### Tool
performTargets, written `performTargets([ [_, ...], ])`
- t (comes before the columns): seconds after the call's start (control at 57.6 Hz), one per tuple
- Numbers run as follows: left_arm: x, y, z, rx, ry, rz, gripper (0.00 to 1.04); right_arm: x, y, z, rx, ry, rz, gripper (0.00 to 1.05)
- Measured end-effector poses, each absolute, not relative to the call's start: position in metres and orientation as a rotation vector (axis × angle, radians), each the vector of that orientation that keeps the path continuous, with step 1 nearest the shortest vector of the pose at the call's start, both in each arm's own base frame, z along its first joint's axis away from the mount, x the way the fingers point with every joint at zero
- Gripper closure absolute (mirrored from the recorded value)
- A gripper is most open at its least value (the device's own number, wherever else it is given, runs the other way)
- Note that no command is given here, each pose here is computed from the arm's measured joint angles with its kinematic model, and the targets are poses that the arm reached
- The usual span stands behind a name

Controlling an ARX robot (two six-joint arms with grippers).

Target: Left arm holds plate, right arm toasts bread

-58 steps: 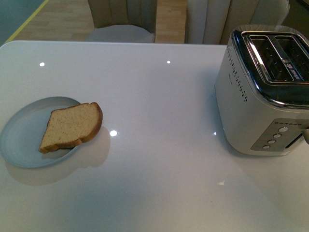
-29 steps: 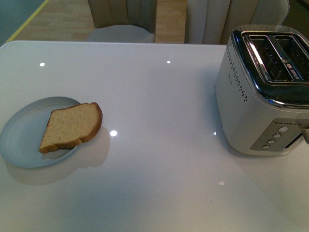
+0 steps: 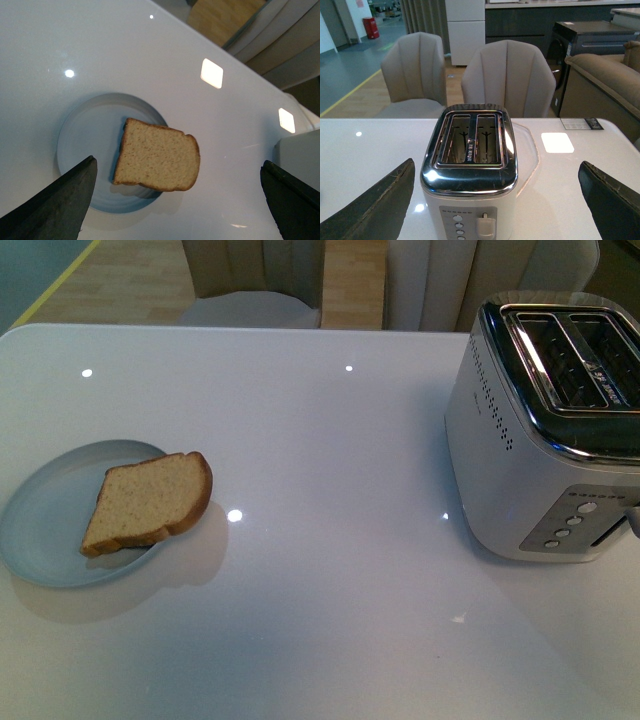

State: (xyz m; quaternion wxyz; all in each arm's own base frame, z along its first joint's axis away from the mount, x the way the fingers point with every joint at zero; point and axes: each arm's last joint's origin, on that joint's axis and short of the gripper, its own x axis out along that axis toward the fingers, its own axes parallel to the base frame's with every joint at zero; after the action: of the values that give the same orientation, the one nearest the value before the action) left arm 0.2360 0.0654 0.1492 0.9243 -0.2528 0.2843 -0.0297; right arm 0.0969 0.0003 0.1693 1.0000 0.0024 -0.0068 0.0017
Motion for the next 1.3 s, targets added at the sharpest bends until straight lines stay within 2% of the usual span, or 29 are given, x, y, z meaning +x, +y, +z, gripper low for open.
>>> performTargets([
  [0.417, 0.285, 0.103, 0.056, -0.440, 0.777, 0.034, 0.07, 0.097, 0.000, 0.169, 0.005, -0.014, 0.003, 0.09],
  [0.678, 0.304, 0.105, 0.006, -0.413, 0.855, 0.031, 0.07, 0.097, 0.000, 0.169, 0.005, -0.014, 0.003, 0.09],
  [1.303, 0.326, 0.104, -0.031, -0.313, 0.918, 0.035, 0.07, 0.097, 0.000, 0.169, 0.005, -0.014, 0.003, 0.09],
])
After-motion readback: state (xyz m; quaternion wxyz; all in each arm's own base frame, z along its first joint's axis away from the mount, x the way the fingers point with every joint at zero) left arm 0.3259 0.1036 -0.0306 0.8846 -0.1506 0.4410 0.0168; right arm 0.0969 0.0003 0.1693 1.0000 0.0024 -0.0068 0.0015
